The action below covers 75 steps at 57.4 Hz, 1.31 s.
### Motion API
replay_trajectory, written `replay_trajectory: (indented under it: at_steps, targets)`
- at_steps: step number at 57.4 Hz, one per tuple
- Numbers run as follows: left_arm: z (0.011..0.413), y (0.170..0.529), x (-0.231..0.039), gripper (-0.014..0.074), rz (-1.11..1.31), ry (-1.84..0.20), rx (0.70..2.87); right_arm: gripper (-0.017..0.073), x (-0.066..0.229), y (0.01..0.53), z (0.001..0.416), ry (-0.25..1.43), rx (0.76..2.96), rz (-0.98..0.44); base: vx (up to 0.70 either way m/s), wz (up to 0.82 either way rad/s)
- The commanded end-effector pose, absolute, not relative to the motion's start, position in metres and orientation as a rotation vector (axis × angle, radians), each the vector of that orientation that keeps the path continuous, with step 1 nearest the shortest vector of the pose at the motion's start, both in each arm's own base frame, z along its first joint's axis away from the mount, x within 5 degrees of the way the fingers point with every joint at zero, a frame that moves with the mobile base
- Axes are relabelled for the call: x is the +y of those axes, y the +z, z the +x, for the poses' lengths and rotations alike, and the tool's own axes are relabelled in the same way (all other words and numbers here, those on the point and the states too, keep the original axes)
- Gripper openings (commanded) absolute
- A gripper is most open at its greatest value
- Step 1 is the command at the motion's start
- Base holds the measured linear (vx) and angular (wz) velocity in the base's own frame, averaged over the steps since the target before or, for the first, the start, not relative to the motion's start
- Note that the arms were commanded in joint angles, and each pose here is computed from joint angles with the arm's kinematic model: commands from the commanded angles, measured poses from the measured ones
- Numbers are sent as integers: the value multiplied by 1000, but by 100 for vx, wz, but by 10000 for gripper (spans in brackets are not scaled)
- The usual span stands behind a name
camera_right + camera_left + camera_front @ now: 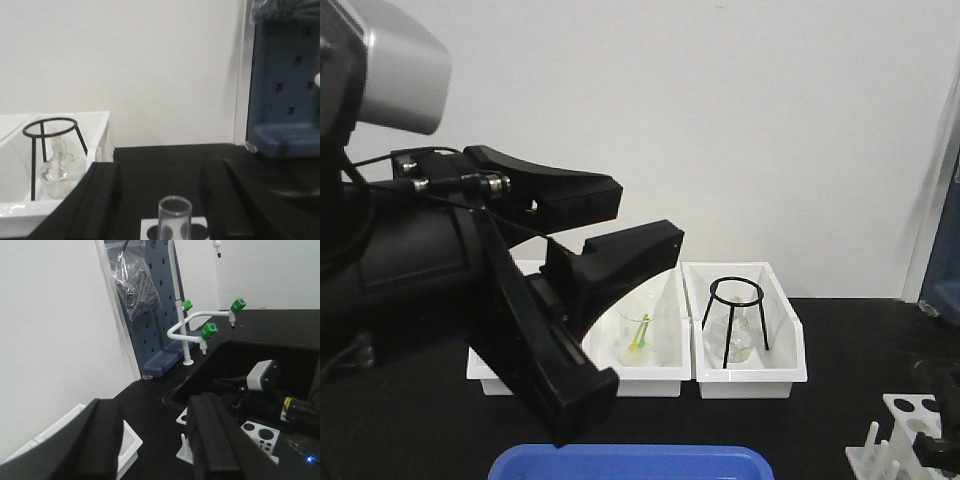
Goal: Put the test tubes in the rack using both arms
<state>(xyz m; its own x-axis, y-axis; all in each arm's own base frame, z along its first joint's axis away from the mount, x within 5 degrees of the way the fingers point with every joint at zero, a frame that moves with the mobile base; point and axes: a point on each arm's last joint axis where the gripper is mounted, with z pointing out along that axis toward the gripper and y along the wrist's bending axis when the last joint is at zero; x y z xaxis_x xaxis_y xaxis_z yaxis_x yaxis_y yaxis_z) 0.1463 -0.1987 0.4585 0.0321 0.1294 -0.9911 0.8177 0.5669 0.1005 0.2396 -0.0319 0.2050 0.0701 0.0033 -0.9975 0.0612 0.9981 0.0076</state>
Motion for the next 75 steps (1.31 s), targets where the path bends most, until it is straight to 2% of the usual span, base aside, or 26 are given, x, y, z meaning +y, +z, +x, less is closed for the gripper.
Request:
replay_trajectory:
  at_steps: [1, 12, 18, 24, 30, 33, 39, 43, 56, 75]
  targets:
    - [140, 481, -190, 410, 783, -685, 1372, 429, -30, 246, 230, -36, 1207, 24, 0, 0]
    - [140, 477, -190, 407, 807, -679, 1407, 408, -26, 277, 211, 50, 1110, 62, 0, 0]
    - [139, 475, -190, 368, 821, -675, 1428, 321, -20, 293, 195, 111, 1116, 56, 0, 0]
    - [139, 472, -191, 260, 837, -670, 1451, 189, -13, 309, 180, 139, 1177, 23, 0, 0]
    - [139, 469, -191, 68, 859, -663, 1483, 34, -8, 333, 161, 142, 1310, 27, 0, 0]
    - [138, 467, -190, -13, 869, -660, 1497, -15, -9, 344, 152, 126, 1364, 67, 0, 0]
    - [138, 465, -190, -22, 886, -655, 1521, -12, -15, 363, 132, 70, 1417, 183, 0, 0]
    - [138, 463, -191, -22, 895, -652, 1534, -11, -18, 372, 119, 23, 1405, 208, 0, 0]
    - [138, 462, -190, -22, 901, -648, 1540, -8, -14, 377, 107, -67, 1375, 107, 0, 0]
    - [138, 462, -190, -21, 902, -649, 1542, -8, -14, 378, 105, -56, 1370, 116, 0, 0]
